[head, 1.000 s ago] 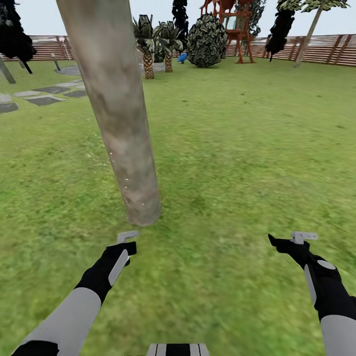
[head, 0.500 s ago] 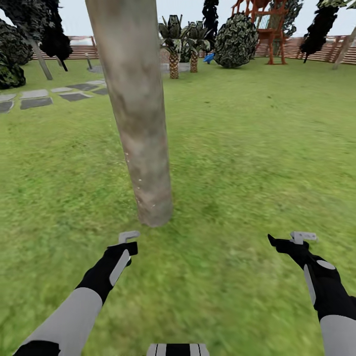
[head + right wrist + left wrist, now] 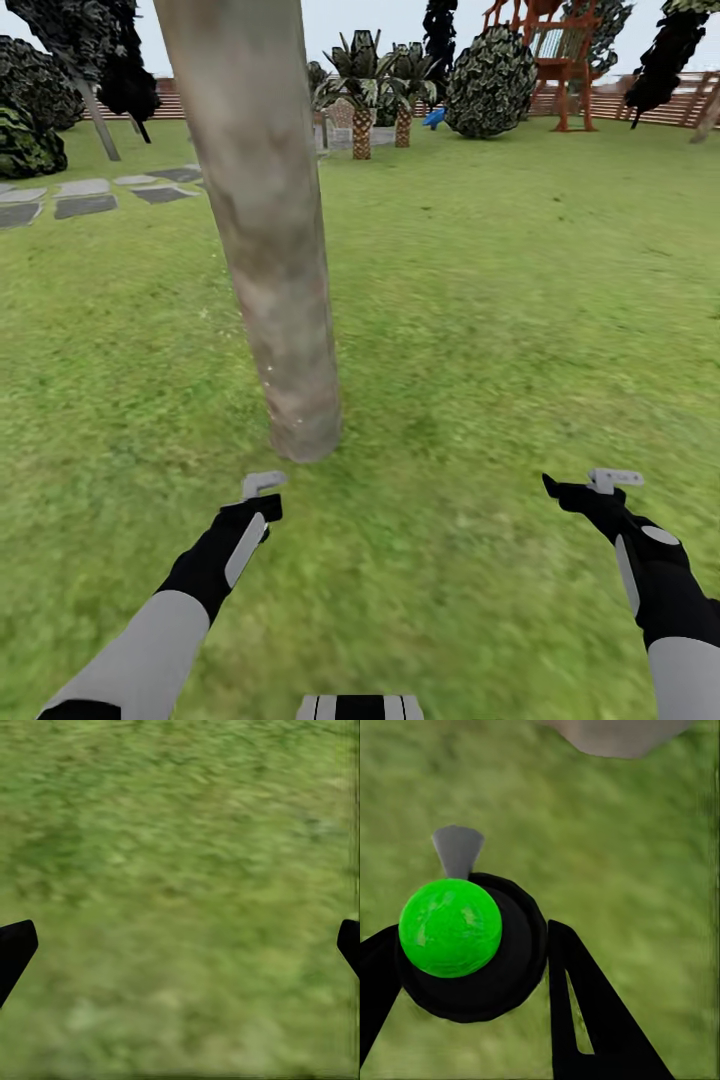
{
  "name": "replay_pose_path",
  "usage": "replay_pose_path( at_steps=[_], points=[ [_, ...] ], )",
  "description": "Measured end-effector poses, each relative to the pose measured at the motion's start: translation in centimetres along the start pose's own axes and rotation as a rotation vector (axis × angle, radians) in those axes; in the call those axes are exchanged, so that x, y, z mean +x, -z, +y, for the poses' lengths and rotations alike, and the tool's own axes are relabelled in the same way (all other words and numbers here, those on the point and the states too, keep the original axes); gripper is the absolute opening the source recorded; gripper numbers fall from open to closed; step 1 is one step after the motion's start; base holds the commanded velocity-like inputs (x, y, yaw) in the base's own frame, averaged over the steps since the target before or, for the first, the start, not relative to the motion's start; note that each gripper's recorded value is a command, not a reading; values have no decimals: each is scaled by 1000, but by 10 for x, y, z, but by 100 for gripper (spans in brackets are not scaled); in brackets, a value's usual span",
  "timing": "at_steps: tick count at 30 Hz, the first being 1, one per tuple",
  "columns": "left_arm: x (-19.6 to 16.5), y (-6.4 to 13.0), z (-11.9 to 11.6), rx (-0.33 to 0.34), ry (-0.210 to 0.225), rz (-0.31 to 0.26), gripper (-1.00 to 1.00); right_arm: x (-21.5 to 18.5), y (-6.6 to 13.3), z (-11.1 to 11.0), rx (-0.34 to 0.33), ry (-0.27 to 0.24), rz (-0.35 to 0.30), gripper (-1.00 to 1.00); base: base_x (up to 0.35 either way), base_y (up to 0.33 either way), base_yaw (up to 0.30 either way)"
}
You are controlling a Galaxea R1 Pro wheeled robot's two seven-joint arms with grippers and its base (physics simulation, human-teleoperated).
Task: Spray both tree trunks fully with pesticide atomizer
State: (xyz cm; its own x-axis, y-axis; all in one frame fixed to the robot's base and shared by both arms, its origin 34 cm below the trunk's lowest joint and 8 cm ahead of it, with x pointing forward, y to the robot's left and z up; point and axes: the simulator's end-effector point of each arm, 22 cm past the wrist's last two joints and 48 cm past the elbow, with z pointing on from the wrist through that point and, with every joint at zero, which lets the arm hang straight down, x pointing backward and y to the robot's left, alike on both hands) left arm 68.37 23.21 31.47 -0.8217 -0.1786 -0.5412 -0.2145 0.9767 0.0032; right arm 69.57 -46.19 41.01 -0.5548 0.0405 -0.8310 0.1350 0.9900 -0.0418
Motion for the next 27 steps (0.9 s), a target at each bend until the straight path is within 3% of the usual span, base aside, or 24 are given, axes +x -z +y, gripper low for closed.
replay_pose_path(
  at_steps=[2, 4, 7, 9, 13, 15, 21, 27],
  points=[
    [-7, 0, 0, 0, 14, -50, -100, 0, 0, 1, -1, 0, -1, 100, 1, 0, -42],
    [-22, 6, -15, 21, -19, -98, -100, 0, 0, 1, 1, -1, 1, 100, 0, 0, -5],
    [-54, 25, -35, 58, -35, -144, -100, 0, 0, 1, 1, 0, 0, 100, 0, 0, 0],
    [-89, 52, -45, 88, -55, -163, -100, -2, 0, -1, 2, 1, -4, 100, 0, 0, 0],
    [-116, 82, -54, 115, -78, -158, -100, -5, 1, -1, 2, 2, -9, 100, 0, 0, 0],
    [-121, 89, -55, 116, -84, -162, -100, -7, 2, -2, 3, 2, -12, 100, 0, 0, 0],
    [-146, 107, -27, 93, -65, -133, -100, -12, 4, -3, 4, 0, -21, 100, 0, 0, 0],
    [-196, 141, -53, 139, -81, -171, -100, -16, 6, -3, 3, -2, -29, 100, 0, 0, 0]
  ],
)
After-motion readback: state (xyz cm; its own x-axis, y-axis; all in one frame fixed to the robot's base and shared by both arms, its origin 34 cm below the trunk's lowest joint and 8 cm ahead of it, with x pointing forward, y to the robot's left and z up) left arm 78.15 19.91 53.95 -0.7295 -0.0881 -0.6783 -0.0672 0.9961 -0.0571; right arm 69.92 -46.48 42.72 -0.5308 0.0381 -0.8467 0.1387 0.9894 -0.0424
